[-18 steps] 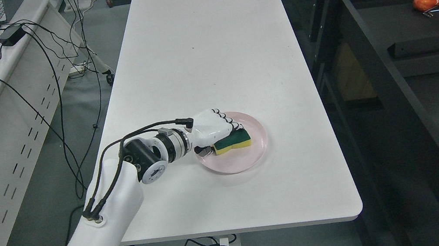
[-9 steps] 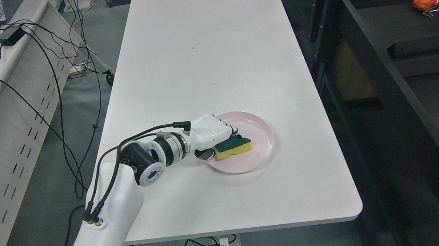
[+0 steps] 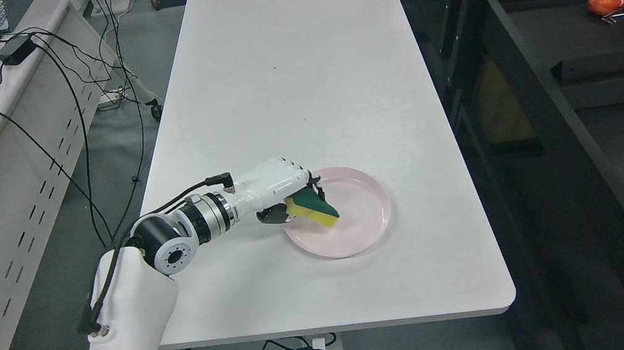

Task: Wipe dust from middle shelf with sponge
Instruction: 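Lift the sponge off the plate with the left hand, then carry the sponge with the left hand toward the metal shelf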

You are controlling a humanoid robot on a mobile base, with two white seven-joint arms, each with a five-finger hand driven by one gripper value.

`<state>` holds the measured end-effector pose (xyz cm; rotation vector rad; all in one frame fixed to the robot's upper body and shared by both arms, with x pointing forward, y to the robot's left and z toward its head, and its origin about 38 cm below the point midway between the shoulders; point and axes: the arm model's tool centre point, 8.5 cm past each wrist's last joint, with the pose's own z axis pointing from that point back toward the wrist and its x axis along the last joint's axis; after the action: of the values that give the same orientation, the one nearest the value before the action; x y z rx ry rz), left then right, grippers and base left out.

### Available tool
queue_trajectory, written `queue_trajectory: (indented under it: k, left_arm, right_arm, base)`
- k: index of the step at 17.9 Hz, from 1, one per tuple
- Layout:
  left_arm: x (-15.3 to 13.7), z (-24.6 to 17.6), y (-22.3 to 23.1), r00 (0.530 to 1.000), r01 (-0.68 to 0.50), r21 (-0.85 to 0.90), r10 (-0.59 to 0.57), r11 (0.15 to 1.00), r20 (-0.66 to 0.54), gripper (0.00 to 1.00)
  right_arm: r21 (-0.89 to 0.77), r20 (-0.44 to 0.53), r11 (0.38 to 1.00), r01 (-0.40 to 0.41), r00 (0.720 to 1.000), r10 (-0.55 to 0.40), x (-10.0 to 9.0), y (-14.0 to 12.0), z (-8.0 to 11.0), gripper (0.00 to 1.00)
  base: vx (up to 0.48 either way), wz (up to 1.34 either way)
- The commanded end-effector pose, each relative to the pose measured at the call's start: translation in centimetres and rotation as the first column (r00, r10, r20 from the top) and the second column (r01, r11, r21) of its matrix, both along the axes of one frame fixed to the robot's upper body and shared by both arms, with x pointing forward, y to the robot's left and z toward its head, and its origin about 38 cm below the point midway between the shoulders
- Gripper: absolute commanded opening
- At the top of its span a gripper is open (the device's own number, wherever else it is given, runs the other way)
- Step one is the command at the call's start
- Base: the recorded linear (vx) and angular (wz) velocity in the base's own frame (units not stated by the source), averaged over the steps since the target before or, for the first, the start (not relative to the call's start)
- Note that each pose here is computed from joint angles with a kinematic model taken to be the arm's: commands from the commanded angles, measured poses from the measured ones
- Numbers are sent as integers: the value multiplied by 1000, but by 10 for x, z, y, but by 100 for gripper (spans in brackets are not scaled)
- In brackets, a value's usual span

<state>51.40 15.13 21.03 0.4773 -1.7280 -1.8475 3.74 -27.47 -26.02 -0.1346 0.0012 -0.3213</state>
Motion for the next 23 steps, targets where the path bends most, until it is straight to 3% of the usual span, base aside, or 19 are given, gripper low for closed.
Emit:
queue_trajectory:
  k: [1, 5, 10, 23]
  left_arm:
    - [-14, 90, 45, 978, -4, -289, 63, 957, 199, 0]
    - [-46, 109, 28, 960, 119, -387, -6, 914, 280, 0]
    - [-70, 62, 24, 981, 109, -518, -9, 849, 192, 1]
    - [-83, 48, 34, 980, 101, -607, 24, 789, 195, 0]
  right_arm:
    - [-22, 17, 1000, 0, 1000, 0, 6, -13, 1, 100]
    - [-22, 17, 1000, -1, 1000, 2, 6, -13, 1, 100]
    - [-22, 17, 1000, 0, 1000, 0, 6, -13, 1, 100]
    - [-22, 17, 1000, 0, 1000, 0, 6, -13, 1, 100]
  base:
    - [0, 0]
    - [0, 0]
    - [-3, -4]
    - [-53, -158]
